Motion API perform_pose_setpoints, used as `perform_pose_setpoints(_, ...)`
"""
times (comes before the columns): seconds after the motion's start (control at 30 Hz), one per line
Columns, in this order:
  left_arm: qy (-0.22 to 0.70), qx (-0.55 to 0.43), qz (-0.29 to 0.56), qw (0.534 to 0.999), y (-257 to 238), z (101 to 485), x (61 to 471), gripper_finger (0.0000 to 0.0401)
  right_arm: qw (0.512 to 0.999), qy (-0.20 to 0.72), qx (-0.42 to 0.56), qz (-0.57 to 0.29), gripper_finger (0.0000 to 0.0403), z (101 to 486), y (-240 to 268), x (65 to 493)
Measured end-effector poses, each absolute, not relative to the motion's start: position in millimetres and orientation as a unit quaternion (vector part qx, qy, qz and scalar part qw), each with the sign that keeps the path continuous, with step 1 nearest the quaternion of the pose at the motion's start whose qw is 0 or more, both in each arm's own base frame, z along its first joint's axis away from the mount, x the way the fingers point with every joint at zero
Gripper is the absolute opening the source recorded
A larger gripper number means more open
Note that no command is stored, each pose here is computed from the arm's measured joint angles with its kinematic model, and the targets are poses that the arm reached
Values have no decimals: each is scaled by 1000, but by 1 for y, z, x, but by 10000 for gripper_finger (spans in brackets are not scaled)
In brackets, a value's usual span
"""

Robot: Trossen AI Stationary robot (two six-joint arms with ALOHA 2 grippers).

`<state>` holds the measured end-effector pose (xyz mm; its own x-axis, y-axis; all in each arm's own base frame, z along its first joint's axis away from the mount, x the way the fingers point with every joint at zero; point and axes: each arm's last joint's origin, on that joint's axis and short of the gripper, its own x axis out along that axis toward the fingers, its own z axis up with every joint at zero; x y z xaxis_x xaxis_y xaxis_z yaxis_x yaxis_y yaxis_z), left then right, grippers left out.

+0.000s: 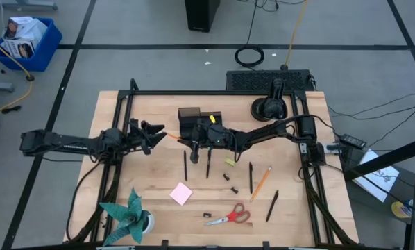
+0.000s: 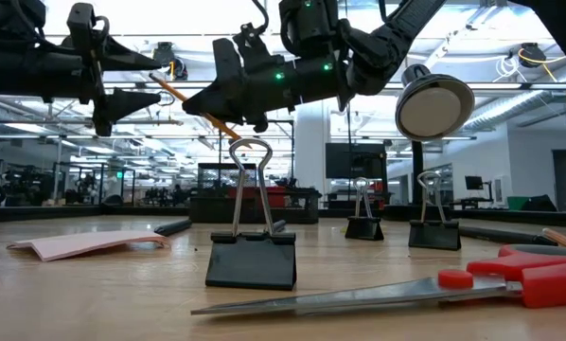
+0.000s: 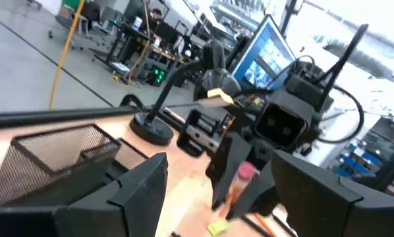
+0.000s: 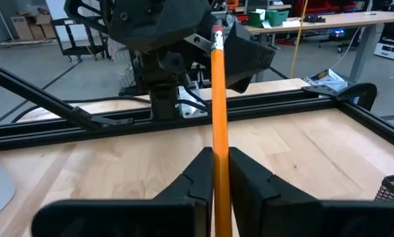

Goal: Pick and place office supplies into organizer
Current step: Put the orange pencil into the black desk organizer

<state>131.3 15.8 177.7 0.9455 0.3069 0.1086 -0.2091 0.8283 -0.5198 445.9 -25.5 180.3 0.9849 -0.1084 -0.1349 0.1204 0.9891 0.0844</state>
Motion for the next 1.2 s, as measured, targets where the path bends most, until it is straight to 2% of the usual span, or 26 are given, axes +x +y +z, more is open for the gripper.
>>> perform_pose_setpoints(0.5,-69,-256,142,954,17,169,143,266,995,65,53,-58,23,180,-26,446)
perform_pose_setpoints(0.6,-71,-253,141,955,17,169,144,236,995,65,55,-58,28,180,-26,446)
perform_pose_setpoints(0.9,-76,-242,131,958,16,171,145,106,994,70,56,-57,22,179,-26,446)
perform_pose_setpoints(1.2,-81,-232,114,963,15,173,145,14,994,73,55,-58,40,179,-26,446)
